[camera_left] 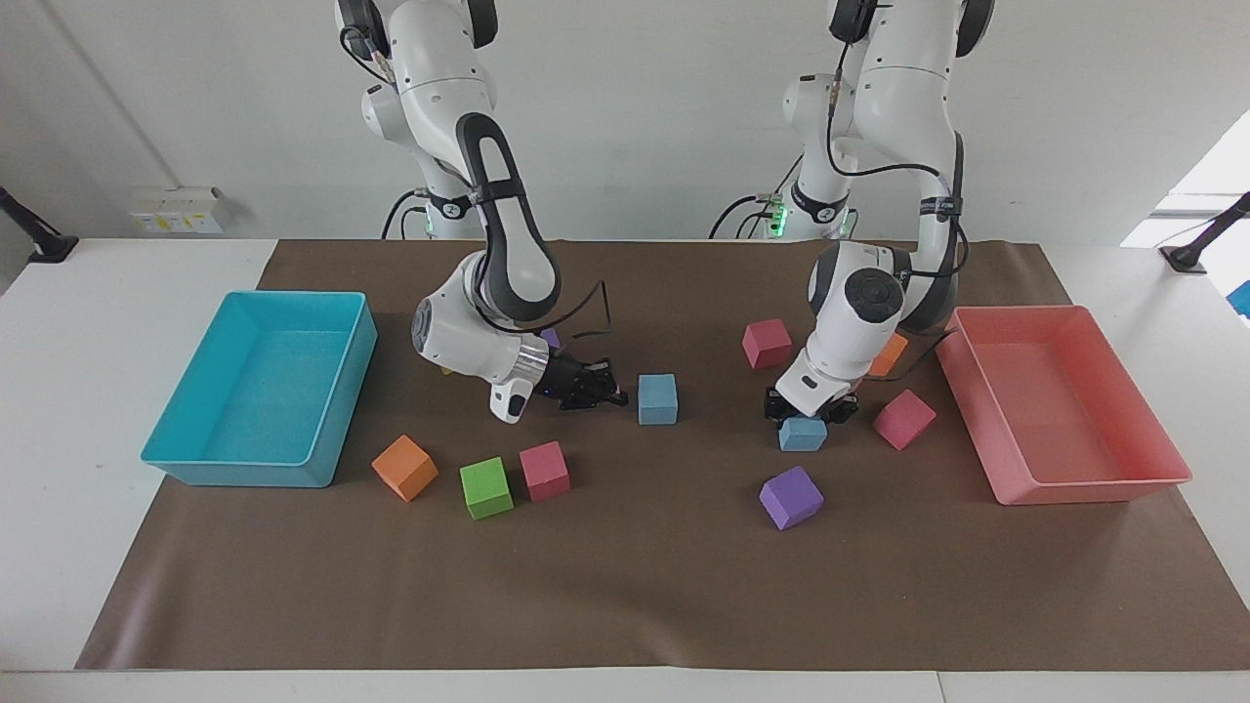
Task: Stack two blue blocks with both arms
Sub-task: 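Carry the held cube with the left gripper above the center cube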
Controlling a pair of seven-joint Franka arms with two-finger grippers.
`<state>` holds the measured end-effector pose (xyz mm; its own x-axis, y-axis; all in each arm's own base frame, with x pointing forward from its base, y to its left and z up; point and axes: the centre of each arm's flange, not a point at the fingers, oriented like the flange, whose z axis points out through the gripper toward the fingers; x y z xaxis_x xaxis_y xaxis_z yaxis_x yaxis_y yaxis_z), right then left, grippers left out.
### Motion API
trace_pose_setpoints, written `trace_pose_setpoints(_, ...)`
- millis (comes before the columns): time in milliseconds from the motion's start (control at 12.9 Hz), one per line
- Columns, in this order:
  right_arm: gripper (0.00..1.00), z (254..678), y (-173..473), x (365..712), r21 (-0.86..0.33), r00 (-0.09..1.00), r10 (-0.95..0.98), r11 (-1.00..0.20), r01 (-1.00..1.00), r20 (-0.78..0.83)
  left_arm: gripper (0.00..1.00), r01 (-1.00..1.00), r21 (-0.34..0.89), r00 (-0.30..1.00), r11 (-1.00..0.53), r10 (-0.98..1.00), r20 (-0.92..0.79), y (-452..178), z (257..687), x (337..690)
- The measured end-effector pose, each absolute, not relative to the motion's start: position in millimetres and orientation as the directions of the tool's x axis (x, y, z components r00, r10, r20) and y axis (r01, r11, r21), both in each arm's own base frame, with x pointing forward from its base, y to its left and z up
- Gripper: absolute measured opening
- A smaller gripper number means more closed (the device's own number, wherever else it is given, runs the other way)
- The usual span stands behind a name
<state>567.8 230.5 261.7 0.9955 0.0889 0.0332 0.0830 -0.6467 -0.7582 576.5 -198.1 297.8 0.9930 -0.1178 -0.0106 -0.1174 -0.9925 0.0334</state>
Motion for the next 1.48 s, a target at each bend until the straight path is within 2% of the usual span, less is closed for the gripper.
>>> trace_pose_setpoints(311, 0.01, 261.2, 230.4, 567.8, -0.757, 0.994, 0.096, -0.646, 0.095, 0.042, 0.58, -0.1, 0.04, 0.995, -0.994, -0.099, 0.026, -207.2, 325.5, 574.0)
trace_pose_setpoints(466, 0.01, 260.9, 230.3, 567.8, -0.757, 0.994, 0.096, -0.646, 0.094, 0.041, 0.58, -0.119, 0.03, 0.992, -0.992, -0.118, 0.035, -213.2, 357.1, 570.1)
trace_pose_setpoints(621, 0.01, 260.6, 230.3, 567.7, -0.757, 0.995, 0.096, -0.647, 0.094, 0.041, 0.58, -0.144, -0.044, 0.989, -0.989, -0.146, 0.034, -235.3, 393.2, 568.1)
trace_pose_setpoints(777, 0.01, 260.4, 230.3, 567.7, -0.757, 0.995, 0.096, -0.647, 0.094, 0.041, 0.58, -0.155, -0.057, 0.986, -0.986, -0.158, 0.06, -265.6, 415.8, 568.1)
trace_pose_setpoints(1010, 0.01, 260.0, 230.3, 567.7, -0.757, 0.995, 0.096, -0.647, 0.093, 0.04, 0.58, -0.201, -0.032, 0.976, -0.979, -0.203, 0.083, -315.0, 423.4, 561.2)
trace_pose_setpoints(1243, 0.01, 259.5, 230.2, 567.7, -0.757, 0.995, 0.096, -0.647, 0.092, 0.039, 0.58, -0.237, 0.037, 0.97, -0.971, -0.234, 0.072, -366.1, 425.5, 539.3)
trace_pose_setpoints(1476, 0.01, 258.2, 230.0, 567.2, -0.756, 0.994, 0.099, -0.647, 0.096, 0.041, 0.58, -0.218, 0.086, 0.974, -0.972, -0.212, 0.077, -394.4, 431.2, 534.7)
